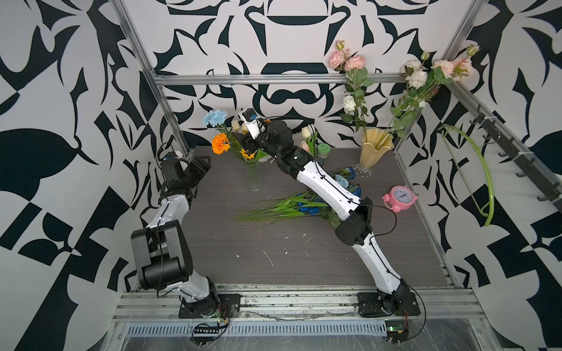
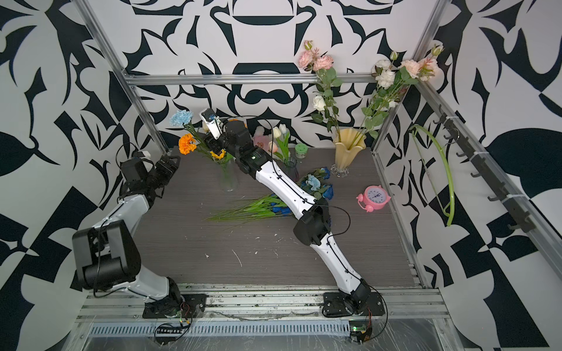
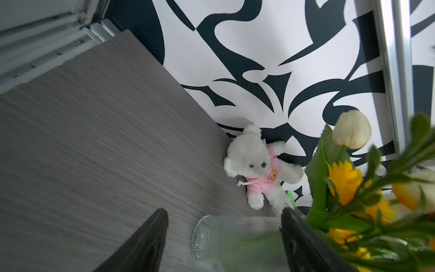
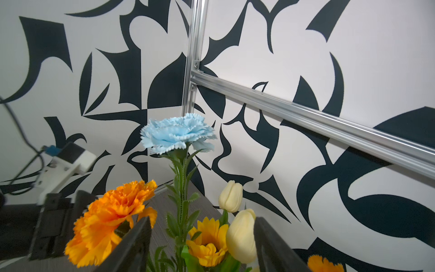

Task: Pick out blue flowers from the vase
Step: Pick up the flower from the vase.

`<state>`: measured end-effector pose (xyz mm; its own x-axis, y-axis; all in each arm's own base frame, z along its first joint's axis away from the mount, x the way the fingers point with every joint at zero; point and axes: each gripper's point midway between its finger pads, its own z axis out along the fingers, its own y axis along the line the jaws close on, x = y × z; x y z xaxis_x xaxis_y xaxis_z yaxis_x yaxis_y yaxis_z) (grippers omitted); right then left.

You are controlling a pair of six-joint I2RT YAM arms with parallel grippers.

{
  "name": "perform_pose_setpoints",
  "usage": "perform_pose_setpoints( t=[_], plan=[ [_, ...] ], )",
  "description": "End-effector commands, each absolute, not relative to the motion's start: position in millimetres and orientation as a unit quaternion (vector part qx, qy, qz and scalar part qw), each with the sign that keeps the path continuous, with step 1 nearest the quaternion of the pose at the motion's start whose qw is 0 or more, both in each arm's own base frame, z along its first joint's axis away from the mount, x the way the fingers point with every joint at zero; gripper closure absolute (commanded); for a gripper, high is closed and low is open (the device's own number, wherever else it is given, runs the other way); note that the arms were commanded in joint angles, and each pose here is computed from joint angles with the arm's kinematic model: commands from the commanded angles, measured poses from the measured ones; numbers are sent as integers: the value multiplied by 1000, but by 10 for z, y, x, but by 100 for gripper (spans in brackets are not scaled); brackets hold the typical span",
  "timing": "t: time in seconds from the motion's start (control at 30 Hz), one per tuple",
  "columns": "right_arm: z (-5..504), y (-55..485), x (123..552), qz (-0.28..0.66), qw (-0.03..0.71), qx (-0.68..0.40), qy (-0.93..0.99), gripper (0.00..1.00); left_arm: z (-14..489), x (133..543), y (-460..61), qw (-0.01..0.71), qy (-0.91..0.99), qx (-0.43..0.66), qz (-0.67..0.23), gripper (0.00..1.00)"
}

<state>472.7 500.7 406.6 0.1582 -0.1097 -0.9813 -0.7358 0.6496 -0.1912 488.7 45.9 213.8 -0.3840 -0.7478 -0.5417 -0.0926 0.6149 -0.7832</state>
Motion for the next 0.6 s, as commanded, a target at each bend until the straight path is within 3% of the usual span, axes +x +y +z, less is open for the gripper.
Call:
perform_pose_setpoints(
  t=[0.0, 0.27, 0.57],
  plan=[
    [4501, 4968, 4590, 236, 717, -346, 557, 33, 2304, 5180, 393, 487, 731, -260, -402, 22],
    [4422, 5042, 4612, 232, 723, -349, 549, 33, 2349, 5713, 192, 488, 722, -223, -436, 24],
    [4247, 5142, 4614, 222, 722, -357, 550, 33, 2464, 6043, -160, 489, 727, -180, -448, 24]
  ],
)
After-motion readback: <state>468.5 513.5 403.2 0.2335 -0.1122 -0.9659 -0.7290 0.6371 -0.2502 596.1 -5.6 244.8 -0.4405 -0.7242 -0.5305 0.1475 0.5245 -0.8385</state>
